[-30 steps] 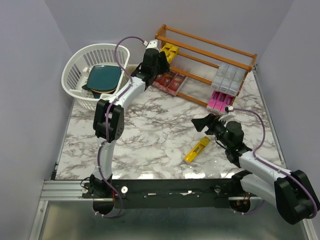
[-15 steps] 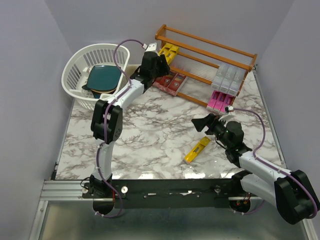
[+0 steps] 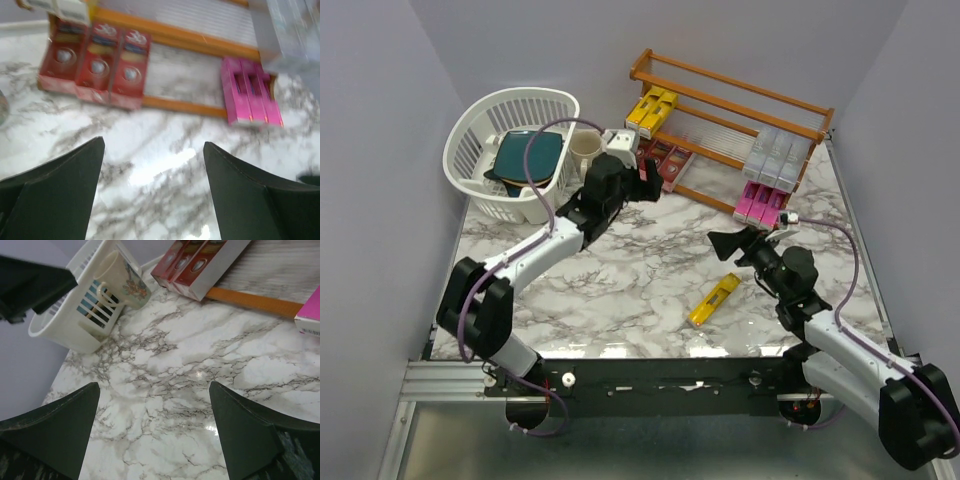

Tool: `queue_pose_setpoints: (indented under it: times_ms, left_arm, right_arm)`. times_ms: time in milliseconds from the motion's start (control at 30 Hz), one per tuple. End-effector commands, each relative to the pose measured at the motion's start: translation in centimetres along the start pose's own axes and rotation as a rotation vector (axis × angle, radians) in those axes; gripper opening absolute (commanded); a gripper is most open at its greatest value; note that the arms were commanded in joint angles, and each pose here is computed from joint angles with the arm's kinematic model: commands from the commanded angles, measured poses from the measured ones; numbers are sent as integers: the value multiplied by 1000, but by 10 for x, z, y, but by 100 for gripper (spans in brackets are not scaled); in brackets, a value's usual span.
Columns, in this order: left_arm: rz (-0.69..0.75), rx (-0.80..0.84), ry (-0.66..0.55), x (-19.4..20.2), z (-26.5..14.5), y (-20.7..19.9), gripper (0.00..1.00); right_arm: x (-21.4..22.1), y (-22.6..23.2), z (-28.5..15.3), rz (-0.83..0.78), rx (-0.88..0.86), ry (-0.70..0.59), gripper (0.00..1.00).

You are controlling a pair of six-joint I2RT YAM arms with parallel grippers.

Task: Place and organize the toothpastes onto the shelf
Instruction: Pick up the toothpaste from the center of the board.

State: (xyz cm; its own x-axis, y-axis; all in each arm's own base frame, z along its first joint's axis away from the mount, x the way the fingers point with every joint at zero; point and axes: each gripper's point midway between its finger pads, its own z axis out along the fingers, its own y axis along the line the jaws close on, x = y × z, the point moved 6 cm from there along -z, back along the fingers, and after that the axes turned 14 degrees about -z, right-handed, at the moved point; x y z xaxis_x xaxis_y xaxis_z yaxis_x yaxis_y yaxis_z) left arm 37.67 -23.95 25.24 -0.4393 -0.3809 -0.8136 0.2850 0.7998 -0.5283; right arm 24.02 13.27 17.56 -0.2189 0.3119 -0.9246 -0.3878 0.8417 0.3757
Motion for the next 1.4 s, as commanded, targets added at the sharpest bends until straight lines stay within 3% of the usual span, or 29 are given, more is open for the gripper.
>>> queue_pose_setpoints:
  times_ms: [0,200,433,700,1100,1367]
  left_arm:
    - [201,-1,0,45,-39,-20,93]
    - [317,87,133,123,-87,-44,99]
    - [394,168,285,201,-126,-69,99]
    - [494,133,423,270,-134,-96,99]
    - [541,-94,530,309,-124,-91,88]
    - [543,-120,546,312,-129,-83,67]
  right_arm:
    - [-16,-2,-11,-26,42,-66,99]
    - [-28,-12,-26,-37,148,-152,99]
    - [-32,-21,-35,-25,215,-214,99]
    - [-32,-25,-38,-12,248,-235,99]
    - [-29,-25,-36,-14,239,-225,99]
    - [-28,-25,-34,-15,236,-215,99]
